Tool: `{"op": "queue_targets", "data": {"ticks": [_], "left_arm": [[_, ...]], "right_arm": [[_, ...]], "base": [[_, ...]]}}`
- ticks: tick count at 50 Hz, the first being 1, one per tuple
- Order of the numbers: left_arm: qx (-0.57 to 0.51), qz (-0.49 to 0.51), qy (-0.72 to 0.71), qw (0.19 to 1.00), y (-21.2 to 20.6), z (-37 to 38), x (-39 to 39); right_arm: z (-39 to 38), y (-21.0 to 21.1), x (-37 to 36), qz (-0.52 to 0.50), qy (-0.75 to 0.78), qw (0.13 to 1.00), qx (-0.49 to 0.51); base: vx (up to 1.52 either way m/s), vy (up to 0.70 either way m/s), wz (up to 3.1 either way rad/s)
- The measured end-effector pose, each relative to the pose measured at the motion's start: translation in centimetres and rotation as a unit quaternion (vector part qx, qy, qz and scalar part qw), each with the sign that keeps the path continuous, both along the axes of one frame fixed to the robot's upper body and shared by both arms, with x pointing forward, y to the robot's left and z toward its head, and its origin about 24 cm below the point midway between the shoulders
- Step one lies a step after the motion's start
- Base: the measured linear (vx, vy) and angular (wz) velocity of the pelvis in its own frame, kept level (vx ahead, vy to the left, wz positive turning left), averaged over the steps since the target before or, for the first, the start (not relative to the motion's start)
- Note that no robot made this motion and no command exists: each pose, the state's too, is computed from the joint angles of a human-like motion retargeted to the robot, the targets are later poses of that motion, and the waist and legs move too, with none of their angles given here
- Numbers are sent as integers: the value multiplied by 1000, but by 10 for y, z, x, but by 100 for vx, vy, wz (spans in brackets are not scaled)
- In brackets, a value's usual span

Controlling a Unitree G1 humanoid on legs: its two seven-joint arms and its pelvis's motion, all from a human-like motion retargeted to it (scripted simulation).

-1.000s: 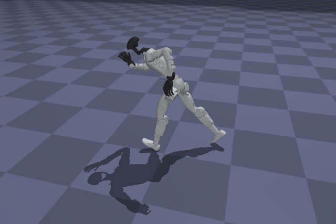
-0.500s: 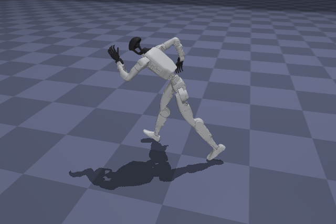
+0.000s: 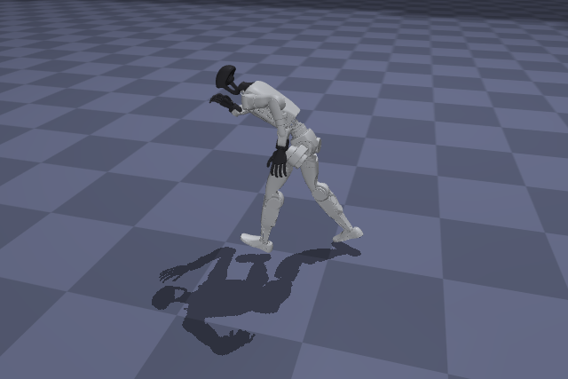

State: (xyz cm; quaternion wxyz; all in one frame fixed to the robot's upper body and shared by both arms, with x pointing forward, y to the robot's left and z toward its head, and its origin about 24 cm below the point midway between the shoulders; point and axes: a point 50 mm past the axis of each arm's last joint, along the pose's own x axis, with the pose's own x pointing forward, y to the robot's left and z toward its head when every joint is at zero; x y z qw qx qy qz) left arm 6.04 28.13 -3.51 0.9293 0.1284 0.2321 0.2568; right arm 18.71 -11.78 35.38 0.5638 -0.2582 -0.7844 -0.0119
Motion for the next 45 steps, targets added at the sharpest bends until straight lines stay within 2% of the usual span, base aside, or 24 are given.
{"op": "queue_targets", "data": {"ticks": [4, 8, 10, 12, 16, 19, 23, 27, 31, 35, 38, 39, 42, 45], "left_arm": [[-2, 39, 94, 995, 3, -16, -51], [-30, 68, 105, 992, -1, -43, -29], [-68, 102, 75, 990, -7, -58, 12], [-83, 107, 8, 991, -9, -50, 81], [-26, -8, -224, 974, -20, 66, 229], [-15, -125, -429, 894, -67, 193, 282], [-20, -226, -641, 734, -131, 317, 261], [-101, -271, -761, 580, -150, 368, 204], [-148, -255, -809, 508, -142, 366, 162], [-123, -204, -819, 522, -134, 351, 148], [-138, -136, -758, 623, -128, 313, 162], [-139, -142, -731, 652, -129, 298, 165], [-161, -182, -633, 735, -134, 249, 176], [-188, -198, -541, 796, -133, 205, 180]], "right_arm": [[-42, -17, -9, 0, 52, 997, 57], [-89, -34, -2, 7, 240, 967, 88], [-122, -37, 11, 8, 367, 926, 92], [-169, -42, 33, -48, 478, 874, 77], [-291, -85, 54, -231, 662, 712, 42], [-371, -135, 15, -325, 776, 536, 62], [-417, -186, -62, -392, 842, 364, 69], [-427, -199, -120, -399, 865, 283, 113], [-423, -199, -164, -374, 878, 228, 194], [-409, -204, -184, -361, 856, 229, 290], [-403, -209, -167, -379, 805, 265, 371], [-403, -208, -148, -382, 792, 287, 381], [-386, -199, -60, -369, 748, 402, 378], [-318, -171, 33, -274, 683, 568, 369]], "base": [[174, 40, -169], [158, 46, 28], [143, 41, 148], [125, 32, 147], [112, 14, 149], [112, -3, 155], [119, -17, 163], [131, -36, 196], [132, -60, 172], [114, -76, 164], [88, -51, 81], [67, -55, 7], [46, -44, 20], [29, -28, 0]]}}
